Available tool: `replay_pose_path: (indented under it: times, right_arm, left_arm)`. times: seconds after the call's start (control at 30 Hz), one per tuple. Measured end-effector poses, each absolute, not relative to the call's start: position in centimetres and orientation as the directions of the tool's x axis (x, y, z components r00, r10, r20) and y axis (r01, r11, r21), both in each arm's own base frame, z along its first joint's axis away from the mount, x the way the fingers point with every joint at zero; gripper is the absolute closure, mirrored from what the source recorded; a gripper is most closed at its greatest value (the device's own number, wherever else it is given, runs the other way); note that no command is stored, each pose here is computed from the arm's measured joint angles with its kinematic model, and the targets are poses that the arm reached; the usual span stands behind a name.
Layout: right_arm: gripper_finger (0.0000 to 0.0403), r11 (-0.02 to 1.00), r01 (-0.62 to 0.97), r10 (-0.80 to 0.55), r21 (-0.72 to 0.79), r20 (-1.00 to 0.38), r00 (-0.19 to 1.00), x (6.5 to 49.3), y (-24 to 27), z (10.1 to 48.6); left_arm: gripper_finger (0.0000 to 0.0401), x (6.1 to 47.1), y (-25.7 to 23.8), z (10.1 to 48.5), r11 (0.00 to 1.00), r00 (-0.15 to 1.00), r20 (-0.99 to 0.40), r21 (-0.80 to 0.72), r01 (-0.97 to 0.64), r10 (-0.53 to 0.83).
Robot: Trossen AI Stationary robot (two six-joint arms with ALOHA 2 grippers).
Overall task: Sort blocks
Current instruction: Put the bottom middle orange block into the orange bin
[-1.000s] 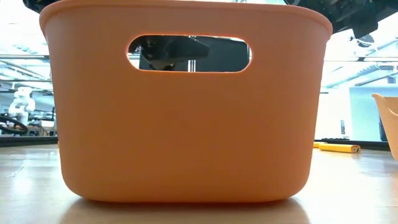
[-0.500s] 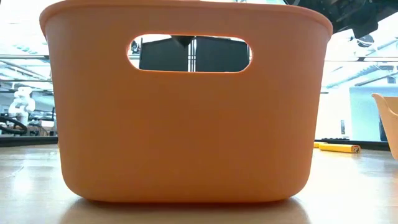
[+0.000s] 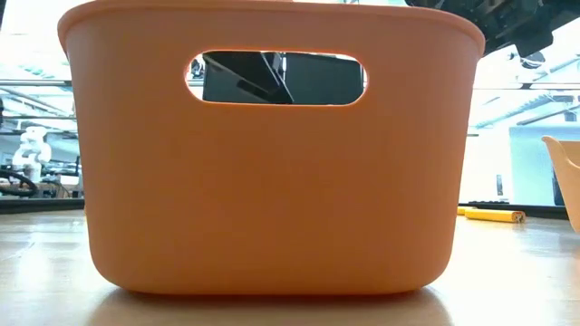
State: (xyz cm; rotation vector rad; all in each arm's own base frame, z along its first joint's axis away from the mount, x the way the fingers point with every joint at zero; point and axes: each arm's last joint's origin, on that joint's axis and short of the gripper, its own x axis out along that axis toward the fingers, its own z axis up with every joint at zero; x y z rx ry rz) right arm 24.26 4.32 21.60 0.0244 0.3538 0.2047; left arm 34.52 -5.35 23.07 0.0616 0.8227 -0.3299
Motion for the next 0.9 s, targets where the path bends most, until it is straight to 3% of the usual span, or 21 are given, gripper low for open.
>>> replay_pose_path:
  times: [0.2,0.33,0.67,0.9]
  right_arm:
    - [0.0243,0.992,-0.124,0.125,0.027,-0.374,0.919,24.2,4.1,21.3]
    - [0.0243,0.998,-0.06,0.054,-0.003,-0.391,0.919,24.1,3.9,21.1]
    - [0.0243,0.998,-0.062,0.047,-0.026,-0.395,0.917,24.1,3.8,21.1]
    - [0.0243,0.997,-0.064,0.042,-0.041,-0.395,0.918,24.1,3.7,21.1]
  left_arm:
    - [0.0191,34.4,-1.3,24.4,0.968,0.688,-0.704,0.006,0.252,-0.175]
    - [0.0191,35.1,0.3,22.4,0.975,0.646,-0.75,0.007,0.22,-0.141]
    - [0.0192,36.4,0.5,16.6,0.963,0.498,-0.861,0.035,0.267,-0.107]
    - [0.0216,36.7,0.5,15.4,0.956,0.474,-0.873,0.034,0.291,-0.113]
